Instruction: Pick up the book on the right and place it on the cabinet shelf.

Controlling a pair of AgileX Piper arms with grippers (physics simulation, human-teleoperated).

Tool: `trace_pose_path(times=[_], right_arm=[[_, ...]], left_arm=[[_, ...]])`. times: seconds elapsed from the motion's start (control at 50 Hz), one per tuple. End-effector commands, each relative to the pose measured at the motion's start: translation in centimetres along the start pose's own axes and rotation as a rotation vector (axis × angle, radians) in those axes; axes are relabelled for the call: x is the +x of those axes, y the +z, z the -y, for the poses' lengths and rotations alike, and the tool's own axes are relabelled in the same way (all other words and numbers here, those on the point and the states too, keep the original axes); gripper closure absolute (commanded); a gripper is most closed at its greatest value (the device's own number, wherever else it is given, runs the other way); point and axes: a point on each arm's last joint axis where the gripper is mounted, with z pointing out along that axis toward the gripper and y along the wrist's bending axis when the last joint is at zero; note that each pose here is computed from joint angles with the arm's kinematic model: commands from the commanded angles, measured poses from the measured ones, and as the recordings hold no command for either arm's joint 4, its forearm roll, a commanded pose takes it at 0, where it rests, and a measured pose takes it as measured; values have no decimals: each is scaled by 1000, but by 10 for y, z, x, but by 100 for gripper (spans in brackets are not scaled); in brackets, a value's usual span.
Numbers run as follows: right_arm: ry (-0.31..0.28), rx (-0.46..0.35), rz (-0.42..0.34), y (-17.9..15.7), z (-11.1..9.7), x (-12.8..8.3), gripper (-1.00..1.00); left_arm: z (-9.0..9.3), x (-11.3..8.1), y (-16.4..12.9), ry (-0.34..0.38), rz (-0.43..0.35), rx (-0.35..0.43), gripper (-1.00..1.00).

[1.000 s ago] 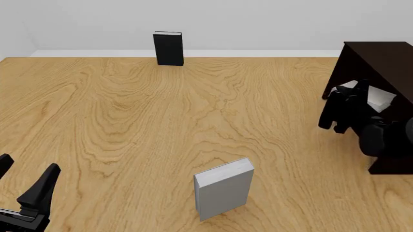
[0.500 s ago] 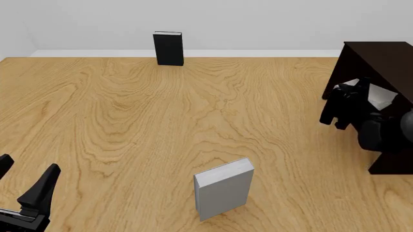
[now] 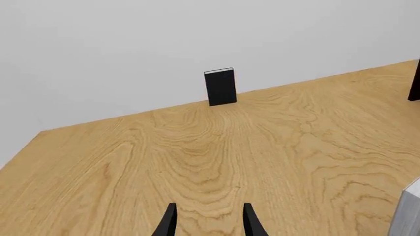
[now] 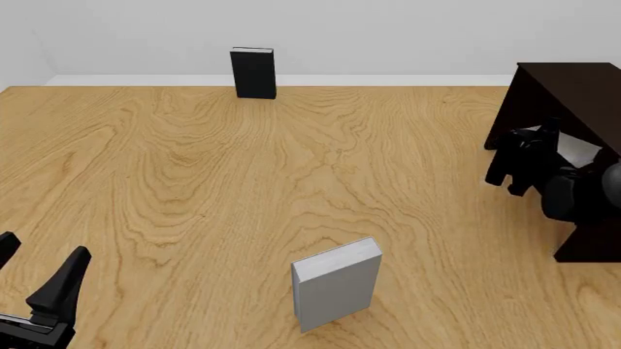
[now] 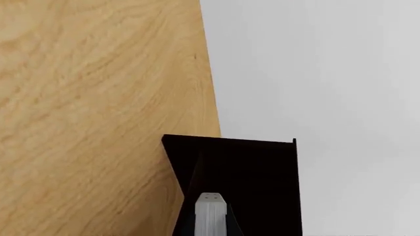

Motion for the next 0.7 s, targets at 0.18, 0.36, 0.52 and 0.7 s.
trace_pose_path(times=[0.18, 0.36, 0.52, 0.7], right_arm=[[31, 10, -13, 5, 5, 7, 100], [52, -23, -33, 3, -5, 14, 100], [71, -45, -42, 2, -11, 17, 100], [75, -53, -39, 1, -14, 15, -100]], left_arm=[[0, 0, 0, 1, 1, 0, -100], [0, 0, 0, 1, 2, 0, -100], [0, 0, 0, 0, 2, 2, -100], [0, 0, 0, -1, 2, 2, -100]])
